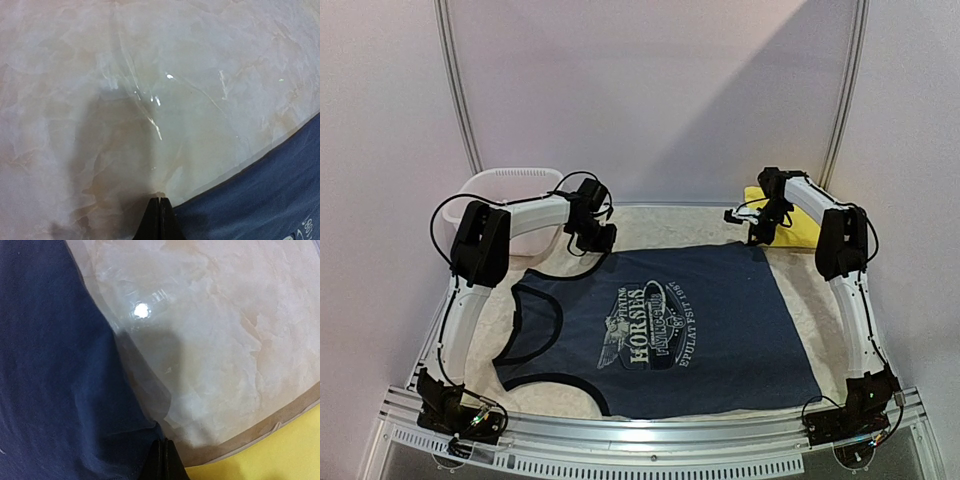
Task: Fold and stack the mixed laundry pile
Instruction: Pick up the flattened tank top from the center of the board.
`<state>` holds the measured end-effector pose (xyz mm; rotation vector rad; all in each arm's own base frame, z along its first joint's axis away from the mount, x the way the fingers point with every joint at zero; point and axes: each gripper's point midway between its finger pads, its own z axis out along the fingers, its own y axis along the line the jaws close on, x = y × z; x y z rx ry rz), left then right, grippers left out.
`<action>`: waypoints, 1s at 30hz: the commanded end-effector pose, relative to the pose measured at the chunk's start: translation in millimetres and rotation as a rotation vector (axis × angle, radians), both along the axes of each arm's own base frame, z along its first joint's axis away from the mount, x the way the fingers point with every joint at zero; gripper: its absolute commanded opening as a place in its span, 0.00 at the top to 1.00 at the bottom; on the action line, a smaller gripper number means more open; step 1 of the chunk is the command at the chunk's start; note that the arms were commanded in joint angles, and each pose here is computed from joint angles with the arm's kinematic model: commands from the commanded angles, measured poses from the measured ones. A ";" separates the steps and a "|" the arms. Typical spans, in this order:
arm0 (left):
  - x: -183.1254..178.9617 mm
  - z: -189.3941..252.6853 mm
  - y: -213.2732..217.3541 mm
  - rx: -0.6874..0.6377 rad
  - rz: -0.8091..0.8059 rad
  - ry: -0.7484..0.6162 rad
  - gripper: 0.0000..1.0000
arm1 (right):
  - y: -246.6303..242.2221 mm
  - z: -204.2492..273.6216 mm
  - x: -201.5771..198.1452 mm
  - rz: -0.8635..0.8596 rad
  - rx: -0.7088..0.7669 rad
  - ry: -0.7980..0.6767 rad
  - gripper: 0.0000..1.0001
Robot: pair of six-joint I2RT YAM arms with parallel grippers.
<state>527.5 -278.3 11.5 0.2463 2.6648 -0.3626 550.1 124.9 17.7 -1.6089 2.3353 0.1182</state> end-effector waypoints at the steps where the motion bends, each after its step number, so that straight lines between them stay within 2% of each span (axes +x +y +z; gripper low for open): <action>1: 2.1 18.6 4.6 -0.015 -0.006 -0.024 1.00 | 18.7 20.0 -5.8 -0.046 0.091 0.005 1.00; 7: 4.8 41.5 3.5 -0.031 -0.011 -0.085 1.00 | 23.7 78.1 -6.3 -0.083 0.163 -0.100 1.00; 10: 4.9 57.2 5.4 -0.037 -0.013 -0.124 1.00 | 21.2 88.6 -10.5 -0.094 0.158 -0.107 1.00; 22: -2.7 68.6 1.7 -0.057 -0.032 -0.141 1.00 | 7.4 45.9 -15.4 -0.116 0.076 -0.041 0.99; 26: -3.8 66.3 1.9 -0.046 -0.038 -0.134 1.00 | 5.9 28.2 -18.4 -0.114 0.061 -0.006 0.93; 30: -3.5 63.9 2.7 -0.036 -0.045 -0.131 1.00 | 5.0 14.5 -15.5 -0.114 0.038 -0.003 0.75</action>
